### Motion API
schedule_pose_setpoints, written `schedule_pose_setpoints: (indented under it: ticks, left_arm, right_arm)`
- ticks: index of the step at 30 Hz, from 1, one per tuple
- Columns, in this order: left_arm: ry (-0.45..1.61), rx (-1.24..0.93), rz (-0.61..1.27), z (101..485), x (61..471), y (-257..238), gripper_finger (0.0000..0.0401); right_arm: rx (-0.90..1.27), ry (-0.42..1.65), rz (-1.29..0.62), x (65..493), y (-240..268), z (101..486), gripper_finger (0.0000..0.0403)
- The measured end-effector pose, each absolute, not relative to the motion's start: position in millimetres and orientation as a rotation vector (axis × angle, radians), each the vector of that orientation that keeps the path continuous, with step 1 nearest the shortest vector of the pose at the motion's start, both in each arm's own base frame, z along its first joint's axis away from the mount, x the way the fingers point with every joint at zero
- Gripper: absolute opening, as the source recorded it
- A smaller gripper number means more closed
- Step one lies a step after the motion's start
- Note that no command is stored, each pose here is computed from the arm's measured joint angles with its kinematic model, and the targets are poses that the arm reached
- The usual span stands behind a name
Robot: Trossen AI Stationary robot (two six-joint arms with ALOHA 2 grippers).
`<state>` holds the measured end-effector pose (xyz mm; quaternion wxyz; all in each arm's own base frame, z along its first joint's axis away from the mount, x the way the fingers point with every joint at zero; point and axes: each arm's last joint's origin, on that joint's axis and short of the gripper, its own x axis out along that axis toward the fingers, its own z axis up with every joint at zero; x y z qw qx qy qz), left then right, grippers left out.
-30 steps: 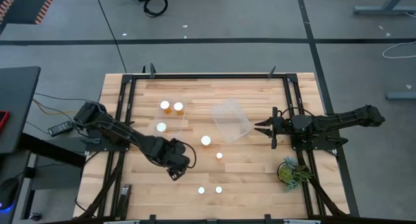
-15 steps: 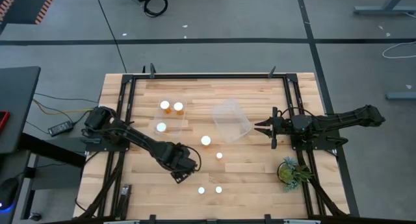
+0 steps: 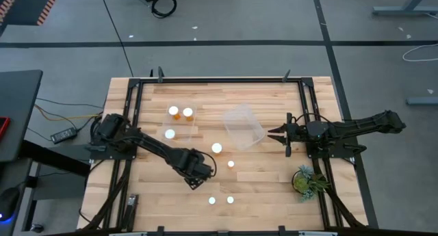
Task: Pick and place medicine bottles into bin by pill shape (circle, oval)
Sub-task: Put the small yellow pill bottle into the right transparent bin
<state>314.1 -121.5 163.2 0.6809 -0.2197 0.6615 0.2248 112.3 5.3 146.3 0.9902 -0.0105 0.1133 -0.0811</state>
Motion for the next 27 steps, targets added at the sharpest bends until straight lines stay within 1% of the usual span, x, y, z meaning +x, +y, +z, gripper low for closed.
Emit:
schedule_pose_setpoints:
  ticks: [20, 24, 27]
  left_arm:
    - [1.438, -0.505, 0.453, 163, 323, -116, 0.0118]
    - [1.421, -0.509, 0.439, 164, 327, -111, 0.0108]
    - [1.422, -0.511, 0.412, 164, 330, -105, 0.0110]
  right_arm:
    - [-0.021, 0.229, -0.163, 112, 5, 146, 0.0092]
    - [-0.021, 0.228, -0.163, 112, 5, 146, 0.0092]
    - [-0.021, 0.228, -0.163, 112, 5, 146, 0.0092]
